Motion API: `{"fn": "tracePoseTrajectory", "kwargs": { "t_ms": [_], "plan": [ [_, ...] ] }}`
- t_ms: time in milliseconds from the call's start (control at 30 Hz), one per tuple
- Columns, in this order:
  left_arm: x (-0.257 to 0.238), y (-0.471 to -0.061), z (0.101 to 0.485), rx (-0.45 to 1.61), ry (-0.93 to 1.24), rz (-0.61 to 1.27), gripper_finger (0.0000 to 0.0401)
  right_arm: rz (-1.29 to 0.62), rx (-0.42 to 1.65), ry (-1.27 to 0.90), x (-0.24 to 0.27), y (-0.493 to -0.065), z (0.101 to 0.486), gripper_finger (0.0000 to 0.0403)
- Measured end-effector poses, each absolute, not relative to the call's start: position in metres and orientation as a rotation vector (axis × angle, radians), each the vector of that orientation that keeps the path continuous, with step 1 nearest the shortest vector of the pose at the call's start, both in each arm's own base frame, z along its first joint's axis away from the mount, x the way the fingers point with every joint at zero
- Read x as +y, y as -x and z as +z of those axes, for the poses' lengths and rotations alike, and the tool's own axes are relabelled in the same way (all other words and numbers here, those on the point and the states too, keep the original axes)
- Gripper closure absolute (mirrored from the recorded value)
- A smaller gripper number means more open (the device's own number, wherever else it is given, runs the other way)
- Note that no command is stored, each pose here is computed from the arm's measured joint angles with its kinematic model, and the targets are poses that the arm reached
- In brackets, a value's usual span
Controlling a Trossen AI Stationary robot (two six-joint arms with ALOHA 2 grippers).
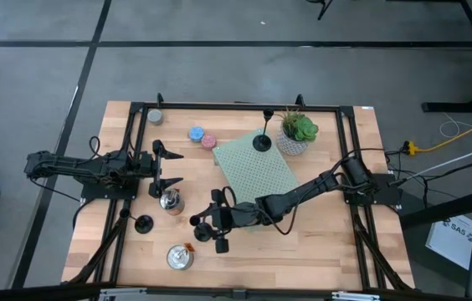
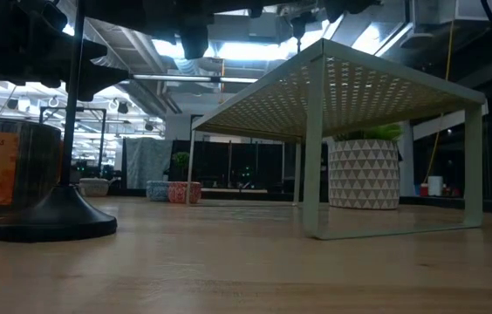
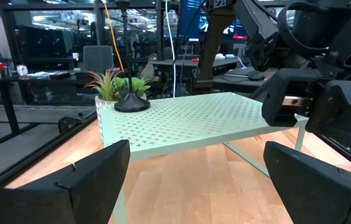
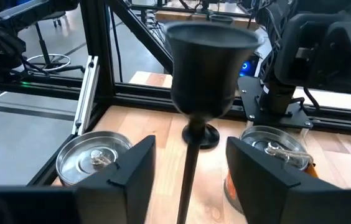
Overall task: Pick & Place candle stick holders
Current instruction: Put the right black candle holder on the shelf aligned with the other candle holder
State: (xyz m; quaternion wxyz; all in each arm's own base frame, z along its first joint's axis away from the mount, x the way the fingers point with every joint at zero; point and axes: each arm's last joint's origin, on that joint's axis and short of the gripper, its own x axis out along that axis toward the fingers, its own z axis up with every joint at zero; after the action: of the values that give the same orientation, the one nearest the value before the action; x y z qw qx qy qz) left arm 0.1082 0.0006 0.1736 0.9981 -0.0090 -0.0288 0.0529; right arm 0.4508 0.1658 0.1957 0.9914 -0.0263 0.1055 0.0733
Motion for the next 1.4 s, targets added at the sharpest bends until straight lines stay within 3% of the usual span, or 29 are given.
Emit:
{"fn": "tracePoseTrajectory", "kwargs": {
  "t_ms": [300,500,900,1400],
  "plan": [
    [0.001,-0.108,0.174,-0.058,0.018,0.106,0.0033,0.158,0.213,0.037,0.167,-0.451,0.196,0.0336],
    [0.001,-0.108,0.174,-0.057,0.018,0.106,0.0033,0.159,0.213,0.032,0.168,-0.450,0.196,0.0378],
    [0.001,-0.108,0.174,-0.057,0.018,0.106,0.0033,0.158,0.183,-0.002,0.168,-0.450,0.203,0.0387],
    [0.001,-0.108,0.174,-0.058,0.018,0.106,0.0033,0.194,0.091,-0.046,0.165,-0.411,0.296,0.0389]
  ]
}}
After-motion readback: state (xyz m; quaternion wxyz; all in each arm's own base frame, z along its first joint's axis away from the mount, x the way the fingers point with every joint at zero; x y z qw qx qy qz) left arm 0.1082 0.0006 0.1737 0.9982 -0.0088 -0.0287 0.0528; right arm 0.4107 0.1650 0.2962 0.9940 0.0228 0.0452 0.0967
